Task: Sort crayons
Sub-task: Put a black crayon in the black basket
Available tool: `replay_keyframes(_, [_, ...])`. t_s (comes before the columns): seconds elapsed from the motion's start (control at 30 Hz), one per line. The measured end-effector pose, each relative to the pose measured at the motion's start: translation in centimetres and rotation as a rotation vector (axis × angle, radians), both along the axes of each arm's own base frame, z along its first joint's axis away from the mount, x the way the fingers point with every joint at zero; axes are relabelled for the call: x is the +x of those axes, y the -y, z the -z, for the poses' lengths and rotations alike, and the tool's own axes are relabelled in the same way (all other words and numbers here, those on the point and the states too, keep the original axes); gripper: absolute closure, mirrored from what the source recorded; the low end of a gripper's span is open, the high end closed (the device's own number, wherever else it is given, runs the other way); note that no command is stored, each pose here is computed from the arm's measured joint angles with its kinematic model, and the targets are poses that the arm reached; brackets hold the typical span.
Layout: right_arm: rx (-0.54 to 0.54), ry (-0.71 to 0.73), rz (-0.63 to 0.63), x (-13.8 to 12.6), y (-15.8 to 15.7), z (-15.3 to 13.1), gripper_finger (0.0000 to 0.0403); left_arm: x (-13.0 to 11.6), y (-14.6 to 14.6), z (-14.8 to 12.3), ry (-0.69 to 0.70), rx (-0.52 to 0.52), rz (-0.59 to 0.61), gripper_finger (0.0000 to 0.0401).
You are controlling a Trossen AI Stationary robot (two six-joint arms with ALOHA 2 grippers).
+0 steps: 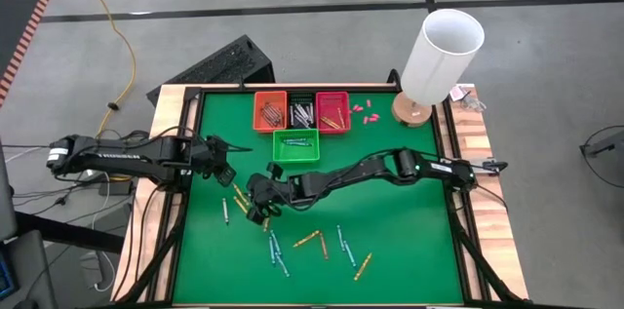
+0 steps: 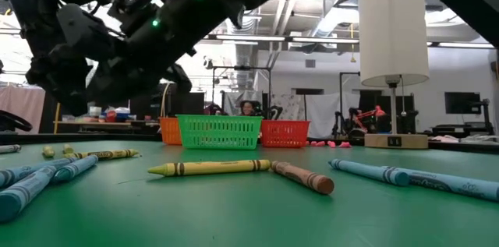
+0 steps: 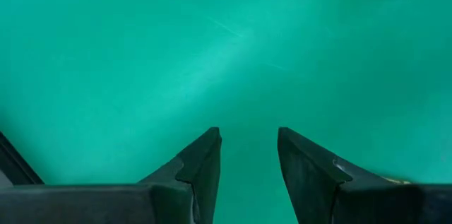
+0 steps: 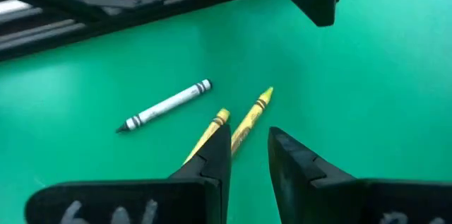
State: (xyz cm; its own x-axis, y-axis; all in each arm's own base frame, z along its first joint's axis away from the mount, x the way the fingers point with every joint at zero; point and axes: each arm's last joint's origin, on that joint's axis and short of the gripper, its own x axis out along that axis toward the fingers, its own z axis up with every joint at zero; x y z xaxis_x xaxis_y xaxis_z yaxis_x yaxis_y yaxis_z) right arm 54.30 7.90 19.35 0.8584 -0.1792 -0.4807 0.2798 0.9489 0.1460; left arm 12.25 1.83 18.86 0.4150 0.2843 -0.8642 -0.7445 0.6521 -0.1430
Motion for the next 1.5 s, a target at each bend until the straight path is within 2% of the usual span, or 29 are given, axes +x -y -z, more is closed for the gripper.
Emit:
replay_keyframes(0.2, [0.012,0.019,-0.008,0.7,-0.4,2.0,0.0310,0.0,0.0,0.0,-0.008,0.015,0.019,0.0270])
replay_keyframes(0.53, [0.026,0.035,-0.004,0.9,-0.6,2.6,0.0310,0.0,-0.1,0.0,-0.010,0.030,0.013,0.0270])
replay_keyframes(0.73, [0.008,-0.061,-0.018,0.2,-1.3,3.0,0.0310,-0.1,0.2,0.1,-0.017,-0.062,0.060,0.0270])
replay_keyframes(0.97, [-0.003,-0.089,-0.056,-0.5,-3.2,2.0,0.0310,-0.7,1.1,0.7,-0.105,-0.135,0.046,0.0271])
replay_keyframes(1.07, [-0.030,-0.099,-0.082,-0.5,-3.8,0.6,0.0310,-0.7,1.8,0.7,-0.105,-0.166,0.031,0.0276])
replay_keyframes(1.37, [-0.116,-0.198,-0.080,-1.0,-3.6,-3.3,0.0310,-0.6,3.9,0.9,-0.090,-0.227,0.047,0.0323])
replay_keyframes(1.5, [-0.165,-0.317,-0.090,-1.9,-3.4,-4.4,0.0310,-0.5,4.6,1.1,-0.095,-0.225,0.048,0.0345])
